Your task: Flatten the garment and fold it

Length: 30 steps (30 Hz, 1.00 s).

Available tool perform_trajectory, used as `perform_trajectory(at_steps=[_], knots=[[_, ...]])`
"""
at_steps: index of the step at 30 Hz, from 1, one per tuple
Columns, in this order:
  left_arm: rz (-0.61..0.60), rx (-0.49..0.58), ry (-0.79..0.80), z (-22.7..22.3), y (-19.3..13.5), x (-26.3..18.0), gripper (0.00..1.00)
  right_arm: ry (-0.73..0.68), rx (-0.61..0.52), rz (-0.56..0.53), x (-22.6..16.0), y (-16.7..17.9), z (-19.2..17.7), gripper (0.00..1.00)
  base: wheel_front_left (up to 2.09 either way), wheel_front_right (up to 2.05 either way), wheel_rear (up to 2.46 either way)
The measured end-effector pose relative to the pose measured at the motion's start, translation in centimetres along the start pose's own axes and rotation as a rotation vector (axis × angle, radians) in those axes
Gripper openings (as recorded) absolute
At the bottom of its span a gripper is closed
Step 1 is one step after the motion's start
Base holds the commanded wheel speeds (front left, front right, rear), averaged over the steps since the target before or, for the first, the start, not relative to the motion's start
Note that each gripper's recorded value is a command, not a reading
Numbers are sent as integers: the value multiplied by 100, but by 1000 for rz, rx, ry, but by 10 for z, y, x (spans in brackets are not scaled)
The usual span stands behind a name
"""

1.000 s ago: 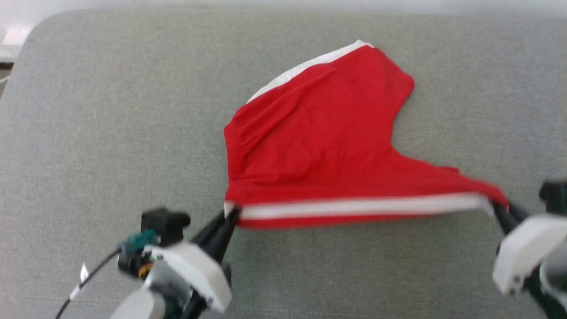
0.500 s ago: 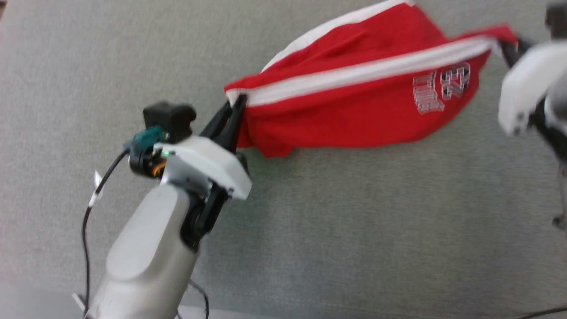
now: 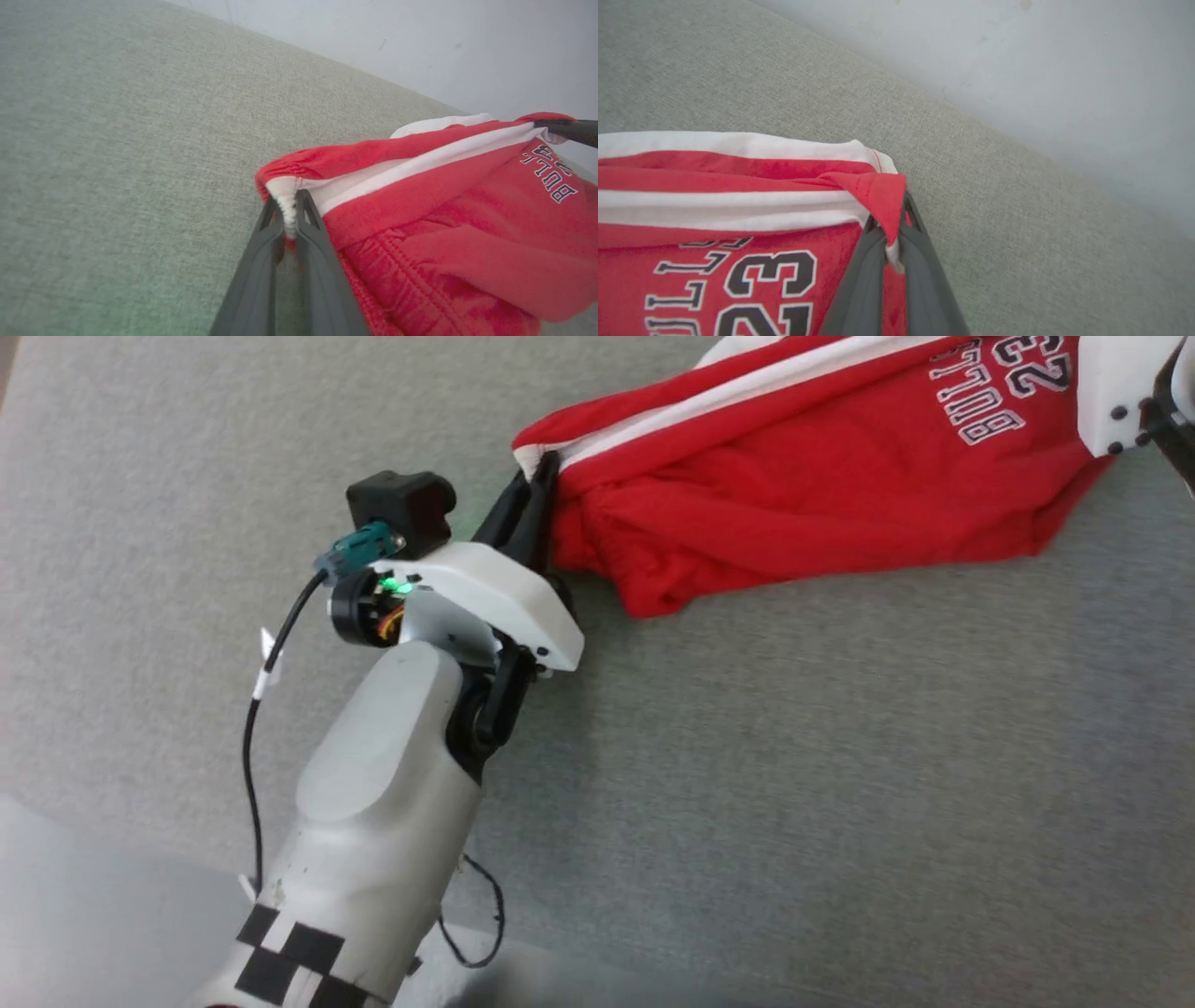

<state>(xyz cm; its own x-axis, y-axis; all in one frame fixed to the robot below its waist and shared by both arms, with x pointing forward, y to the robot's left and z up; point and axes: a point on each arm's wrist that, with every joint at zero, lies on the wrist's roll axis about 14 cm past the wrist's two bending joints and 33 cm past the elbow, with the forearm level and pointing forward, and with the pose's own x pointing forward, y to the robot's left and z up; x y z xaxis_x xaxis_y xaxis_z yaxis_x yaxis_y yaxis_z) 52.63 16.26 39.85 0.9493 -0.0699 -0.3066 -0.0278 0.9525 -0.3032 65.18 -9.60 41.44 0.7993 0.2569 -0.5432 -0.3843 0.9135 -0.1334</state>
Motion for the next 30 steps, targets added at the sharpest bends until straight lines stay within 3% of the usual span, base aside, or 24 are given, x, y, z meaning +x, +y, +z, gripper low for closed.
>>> perform_trajectory(at_steps=[1, 2, 3, 4, 9, 15, 25, 30], knots=[[0, -5, 6, -2, 2, 0, 36, 9, 0, 7, 5, 4, -2, 0, 0, 0, 0], [-1, -8, 6, -3, 3, 1, 92, 17, 1, 13, 10, 7, -5, 28, 0, 0, 0], [-3, -7, 7, -4, 4, 1, 100, 28, 3, 18, 14, 9, -8, 76, 0, 0, 0], [-4, -3, 8, -4, 5, 1, 100, 40, 6, 23, 17, 11, -11, 100, 0, 0, 0], [-42, -24, -14, -2, -3, -2, 100, 6, 19, 27, 20, 14, -5, 100, 0, 0, 0], [-91, -31, -68, 4, -21, -20, 100, -143, 41, 6, -2, 6, 25, 100, 0, 0, 0], [-153, -2, -118, 3, -49, -79, 100, -374, 138, 4, -80, 12, 33, 100, 0, 0, 0], [-158, 37, -110, -1, -59, -88, 100, -473, 188, -39, -128, 8, 24, 100, 0, 0, 0]])
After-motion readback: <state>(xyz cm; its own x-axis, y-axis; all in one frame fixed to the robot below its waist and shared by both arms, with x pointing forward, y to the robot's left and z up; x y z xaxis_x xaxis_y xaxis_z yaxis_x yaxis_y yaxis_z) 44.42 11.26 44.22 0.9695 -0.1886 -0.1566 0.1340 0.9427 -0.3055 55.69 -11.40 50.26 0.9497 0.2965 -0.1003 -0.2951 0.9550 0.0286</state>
